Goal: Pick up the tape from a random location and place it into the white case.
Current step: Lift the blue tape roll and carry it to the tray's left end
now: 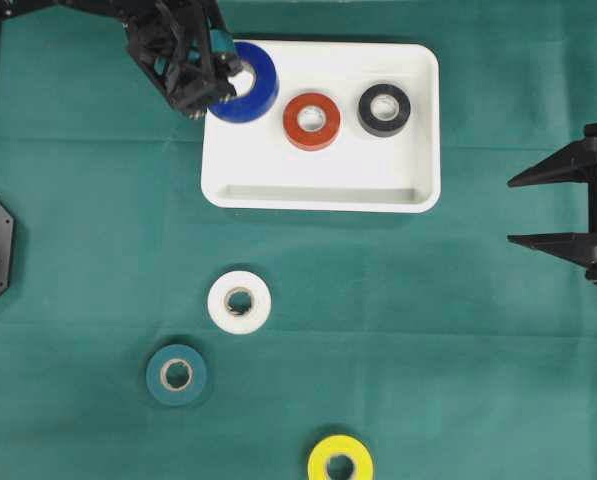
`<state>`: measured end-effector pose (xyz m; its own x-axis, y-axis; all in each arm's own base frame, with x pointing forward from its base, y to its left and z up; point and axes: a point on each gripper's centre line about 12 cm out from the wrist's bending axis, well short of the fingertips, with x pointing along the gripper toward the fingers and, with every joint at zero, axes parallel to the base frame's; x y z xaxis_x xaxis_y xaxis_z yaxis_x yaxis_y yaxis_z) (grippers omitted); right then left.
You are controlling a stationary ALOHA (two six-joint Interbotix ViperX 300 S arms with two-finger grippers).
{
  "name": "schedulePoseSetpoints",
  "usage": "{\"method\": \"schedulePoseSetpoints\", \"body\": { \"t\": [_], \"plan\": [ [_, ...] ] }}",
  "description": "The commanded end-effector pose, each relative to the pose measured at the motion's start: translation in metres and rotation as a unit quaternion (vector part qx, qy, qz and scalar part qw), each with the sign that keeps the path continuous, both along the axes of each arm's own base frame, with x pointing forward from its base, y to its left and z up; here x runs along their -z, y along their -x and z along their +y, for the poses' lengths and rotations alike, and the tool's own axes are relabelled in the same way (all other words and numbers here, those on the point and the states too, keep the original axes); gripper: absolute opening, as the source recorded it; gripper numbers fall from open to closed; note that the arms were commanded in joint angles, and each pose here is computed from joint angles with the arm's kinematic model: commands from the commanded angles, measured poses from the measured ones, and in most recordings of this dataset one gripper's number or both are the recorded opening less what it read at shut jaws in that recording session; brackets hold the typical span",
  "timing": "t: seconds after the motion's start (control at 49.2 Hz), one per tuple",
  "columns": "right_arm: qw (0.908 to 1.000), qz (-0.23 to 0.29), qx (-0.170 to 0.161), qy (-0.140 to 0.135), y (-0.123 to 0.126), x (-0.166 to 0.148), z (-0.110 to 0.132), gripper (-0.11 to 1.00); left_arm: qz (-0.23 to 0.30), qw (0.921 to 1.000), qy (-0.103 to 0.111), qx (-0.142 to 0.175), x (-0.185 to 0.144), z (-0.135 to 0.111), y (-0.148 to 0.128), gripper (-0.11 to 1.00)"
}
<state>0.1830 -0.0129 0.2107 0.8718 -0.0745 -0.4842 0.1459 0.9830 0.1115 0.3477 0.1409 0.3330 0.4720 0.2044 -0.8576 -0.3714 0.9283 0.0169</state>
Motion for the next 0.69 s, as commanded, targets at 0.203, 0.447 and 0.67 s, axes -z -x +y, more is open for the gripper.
{"method": "schedulePoseSetpoints", "body": {
  "t": [0.203,0.447,0.67],
  "plan": [
    [0.9999,-0.010,-0.001,0.003,-0.0043,-0.0090,-0.0003,0.76,-0.014,0.9997,-0.007,-0.017,-0.0052,0.0130,0.0010,0.22],
    [0.9999,-0.010,-0.002,0.003,-0.0042,-0.0086,0.0000,0.76,-0.012,0.9998,-0.006,-0.017,-0.0030,0.0134,0.0002,0.22],
    [1.0000,-0.008,-0.002,0.003,-0.0042,-0.0087,-0.0001,0.76,-0.012,0.9998,-0.006,-0.017,-0.0025,0.0137,0.0010,0.22]
  ]
}}
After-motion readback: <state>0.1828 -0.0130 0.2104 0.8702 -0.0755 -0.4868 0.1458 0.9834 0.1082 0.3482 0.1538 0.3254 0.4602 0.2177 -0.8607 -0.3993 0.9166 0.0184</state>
